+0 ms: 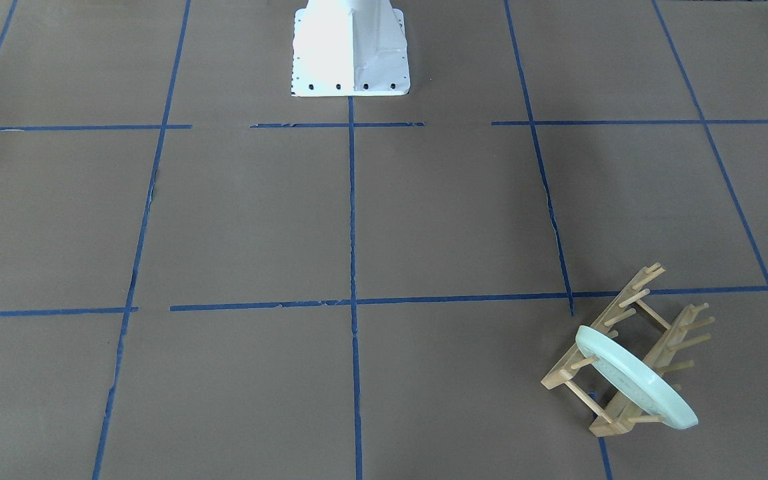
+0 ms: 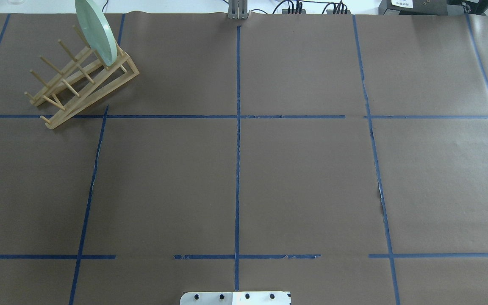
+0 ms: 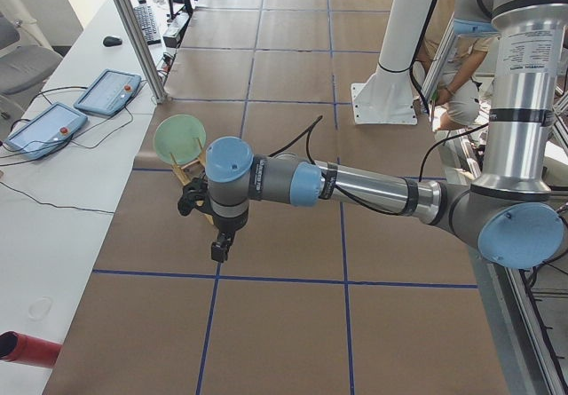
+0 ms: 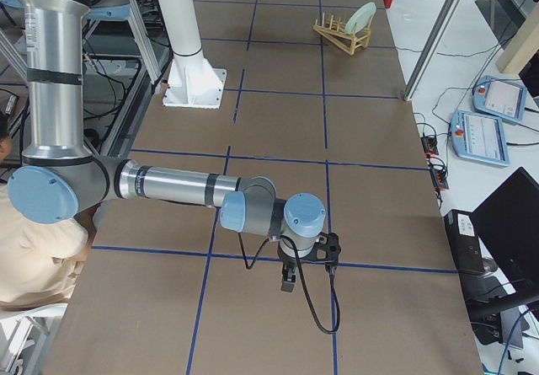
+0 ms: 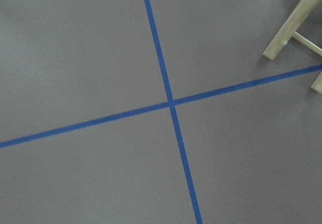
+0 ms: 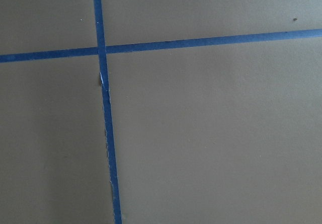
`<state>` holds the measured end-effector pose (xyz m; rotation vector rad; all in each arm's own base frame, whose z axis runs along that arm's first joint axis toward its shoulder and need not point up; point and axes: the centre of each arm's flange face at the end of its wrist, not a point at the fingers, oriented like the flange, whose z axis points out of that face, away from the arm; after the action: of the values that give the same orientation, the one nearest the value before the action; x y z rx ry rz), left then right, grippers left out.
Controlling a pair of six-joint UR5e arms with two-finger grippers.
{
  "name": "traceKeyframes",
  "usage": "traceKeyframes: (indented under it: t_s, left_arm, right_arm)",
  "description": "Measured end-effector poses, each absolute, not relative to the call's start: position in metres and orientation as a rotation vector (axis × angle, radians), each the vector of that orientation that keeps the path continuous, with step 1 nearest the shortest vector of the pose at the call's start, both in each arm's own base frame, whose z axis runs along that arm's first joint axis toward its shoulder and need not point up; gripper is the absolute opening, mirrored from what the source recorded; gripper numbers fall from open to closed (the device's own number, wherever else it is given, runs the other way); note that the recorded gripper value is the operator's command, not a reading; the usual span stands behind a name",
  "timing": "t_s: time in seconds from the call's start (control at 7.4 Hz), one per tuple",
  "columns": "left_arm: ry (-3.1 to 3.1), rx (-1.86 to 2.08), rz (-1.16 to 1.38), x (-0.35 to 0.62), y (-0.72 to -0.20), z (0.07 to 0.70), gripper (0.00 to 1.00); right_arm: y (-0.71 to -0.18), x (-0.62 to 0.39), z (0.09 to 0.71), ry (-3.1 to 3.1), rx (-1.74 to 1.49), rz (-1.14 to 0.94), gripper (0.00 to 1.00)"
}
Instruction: Place plate on table
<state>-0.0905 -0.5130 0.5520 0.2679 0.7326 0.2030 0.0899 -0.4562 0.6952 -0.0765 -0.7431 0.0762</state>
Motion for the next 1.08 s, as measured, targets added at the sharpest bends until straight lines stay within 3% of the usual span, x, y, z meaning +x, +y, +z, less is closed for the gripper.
traceKeyframes:
  t_s: [0.41,1.08]
  left_arm:
    - [0.710,0.479,0.266,-0.090,-0.570,0.523,1.00]
    - [1.141,0.386,-0.060,-0.008,-0.644,0.442,1.00]
  right_arm:
    - [-0.456,0.090,0.696,-0.743,-0.077,0.077,1.00]
    - [-0.456,0.090,0.696,-0.743,-0.077,0.077,1.00]
